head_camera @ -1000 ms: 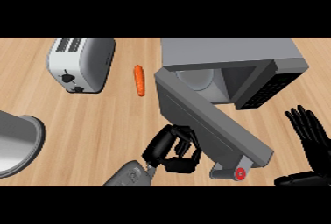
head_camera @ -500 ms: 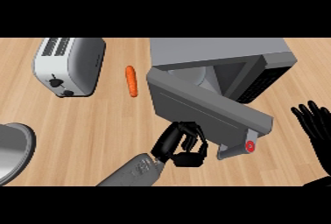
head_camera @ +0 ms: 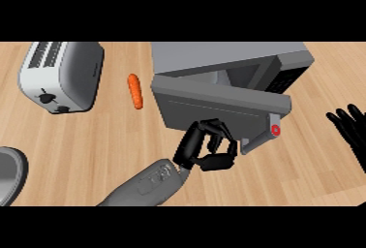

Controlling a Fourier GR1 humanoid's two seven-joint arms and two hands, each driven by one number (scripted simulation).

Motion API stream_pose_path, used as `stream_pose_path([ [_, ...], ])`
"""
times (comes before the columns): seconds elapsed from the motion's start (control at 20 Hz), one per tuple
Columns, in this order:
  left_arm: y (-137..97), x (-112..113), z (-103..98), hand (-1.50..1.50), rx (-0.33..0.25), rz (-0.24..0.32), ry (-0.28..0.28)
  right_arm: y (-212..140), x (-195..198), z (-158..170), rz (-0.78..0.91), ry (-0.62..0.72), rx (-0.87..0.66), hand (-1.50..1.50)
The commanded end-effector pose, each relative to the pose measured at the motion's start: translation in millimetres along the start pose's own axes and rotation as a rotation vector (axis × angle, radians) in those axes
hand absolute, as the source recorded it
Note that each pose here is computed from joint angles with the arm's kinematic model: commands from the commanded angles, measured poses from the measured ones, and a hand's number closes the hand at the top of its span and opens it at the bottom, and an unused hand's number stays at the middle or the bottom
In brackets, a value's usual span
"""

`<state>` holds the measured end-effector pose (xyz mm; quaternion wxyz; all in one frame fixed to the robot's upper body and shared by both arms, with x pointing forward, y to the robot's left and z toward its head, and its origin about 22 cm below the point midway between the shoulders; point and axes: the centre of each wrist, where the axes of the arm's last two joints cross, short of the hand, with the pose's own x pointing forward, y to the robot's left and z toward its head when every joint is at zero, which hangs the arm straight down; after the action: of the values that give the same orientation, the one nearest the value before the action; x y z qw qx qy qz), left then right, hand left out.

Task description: Pick up the milk, place it into the microwave and close the microwave

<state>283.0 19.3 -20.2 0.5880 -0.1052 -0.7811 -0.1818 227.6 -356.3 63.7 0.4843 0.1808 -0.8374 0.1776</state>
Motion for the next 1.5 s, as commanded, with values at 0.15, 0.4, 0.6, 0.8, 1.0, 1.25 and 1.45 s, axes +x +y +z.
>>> stream_pose_path([
  [0.15, 8, 16, -30, 1.5, 0.201, -0.002, -0.008, -16, 27, -20, 0.051, -0.039, 0.052, -1.5],
  [0.4, 10, 31, -51, -1.5, 0.235, 0.011, 0.007, -29, 36, -32, 0.084, -0.057, 0.053, -1.5],
  [0.6, 15, 29, -57, -1.5, 0.305, -0.003, 0.063, -54, 89, -57, 0.406, -0.119, 0.069, 1.5],
  [0.8, 16, 37, -60, -1.5, 0.377, 0.062, 0.046, -57, 104, -68, 0.489, -0.142, 0.075, 1.5],
  [1.0, 16, 40, -62, -1.5, 0.395, 0.081, 0.038, -63, 107, -68, 0.539, -0.138, 0.063, 1.5],
  [1.25, 16, 41, -64, -1.5, 0.414, 0.104, 0.038, -64, 107, -76, 0.559, -0.154, 0.055, 1.5],
  [1.45, 16, 40, -64, -1.5, 0.411, 0.099, 0.029, -67, 111, -80, 0.581, -0.16, 0.061, 1.5],
])
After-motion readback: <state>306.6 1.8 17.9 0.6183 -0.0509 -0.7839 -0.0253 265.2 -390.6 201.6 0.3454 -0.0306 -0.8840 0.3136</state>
